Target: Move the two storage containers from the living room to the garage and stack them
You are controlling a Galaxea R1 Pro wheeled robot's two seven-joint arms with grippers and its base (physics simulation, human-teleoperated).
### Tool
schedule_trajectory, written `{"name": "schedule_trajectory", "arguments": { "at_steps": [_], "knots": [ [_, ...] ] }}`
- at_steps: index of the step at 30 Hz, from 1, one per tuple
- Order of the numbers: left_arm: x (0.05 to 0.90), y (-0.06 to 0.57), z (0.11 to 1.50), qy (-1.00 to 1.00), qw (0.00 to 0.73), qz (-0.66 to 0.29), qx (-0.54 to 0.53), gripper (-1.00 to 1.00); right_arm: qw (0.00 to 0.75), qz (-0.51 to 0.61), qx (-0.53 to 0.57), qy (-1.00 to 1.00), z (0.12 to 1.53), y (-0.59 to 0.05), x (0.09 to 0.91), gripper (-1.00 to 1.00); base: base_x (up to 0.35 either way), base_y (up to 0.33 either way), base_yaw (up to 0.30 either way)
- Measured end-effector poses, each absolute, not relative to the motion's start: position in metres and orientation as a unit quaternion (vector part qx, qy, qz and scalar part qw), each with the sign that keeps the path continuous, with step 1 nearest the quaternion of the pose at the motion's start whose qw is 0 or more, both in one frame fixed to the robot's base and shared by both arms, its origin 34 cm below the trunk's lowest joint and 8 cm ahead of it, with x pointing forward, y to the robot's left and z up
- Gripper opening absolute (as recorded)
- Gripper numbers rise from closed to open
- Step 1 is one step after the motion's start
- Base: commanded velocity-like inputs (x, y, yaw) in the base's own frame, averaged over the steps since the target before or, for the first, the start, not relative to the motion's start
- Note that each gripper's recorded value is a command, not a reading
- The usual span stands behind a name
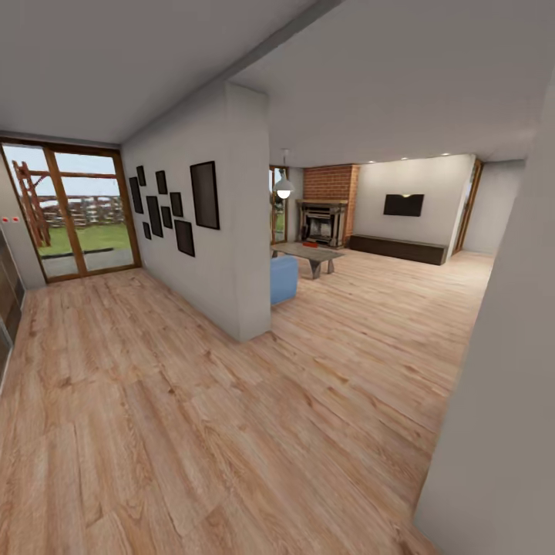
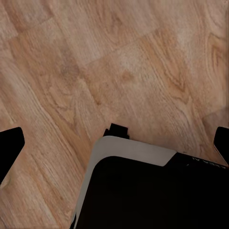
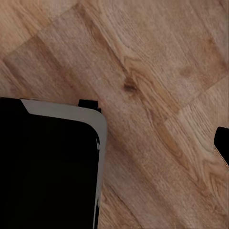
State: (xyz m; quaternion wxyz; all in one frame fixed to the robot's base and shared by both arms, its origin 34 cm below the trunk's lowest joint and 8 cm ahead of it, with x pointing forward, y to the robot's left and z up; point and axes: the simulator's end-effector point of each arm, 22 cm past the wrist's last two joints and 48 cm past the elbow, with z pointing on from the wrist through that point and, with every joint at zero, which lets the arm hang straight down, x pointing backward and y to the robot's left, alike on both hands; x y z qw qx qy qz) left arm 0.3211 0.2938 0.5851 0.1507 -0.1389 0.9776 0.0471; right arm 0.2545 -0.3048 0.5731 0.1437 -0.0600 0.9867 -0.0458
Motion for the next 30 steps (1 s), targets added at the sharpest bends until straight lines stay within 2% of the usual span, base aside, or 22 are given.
{"name": "schedule_trajectory", "arguments": {
  "at_steps": [30],
  "knots": [
    [0.3212, 0.2951, 0.5852, 0.977, 0.151, 0.048, -0.143, 1.0, 0.147, -0.046, -0.059, 0.986, 0.5736, -0.3051, 0.256, 1.0, 0.322, 0.0, 0.0]
  ]
}}
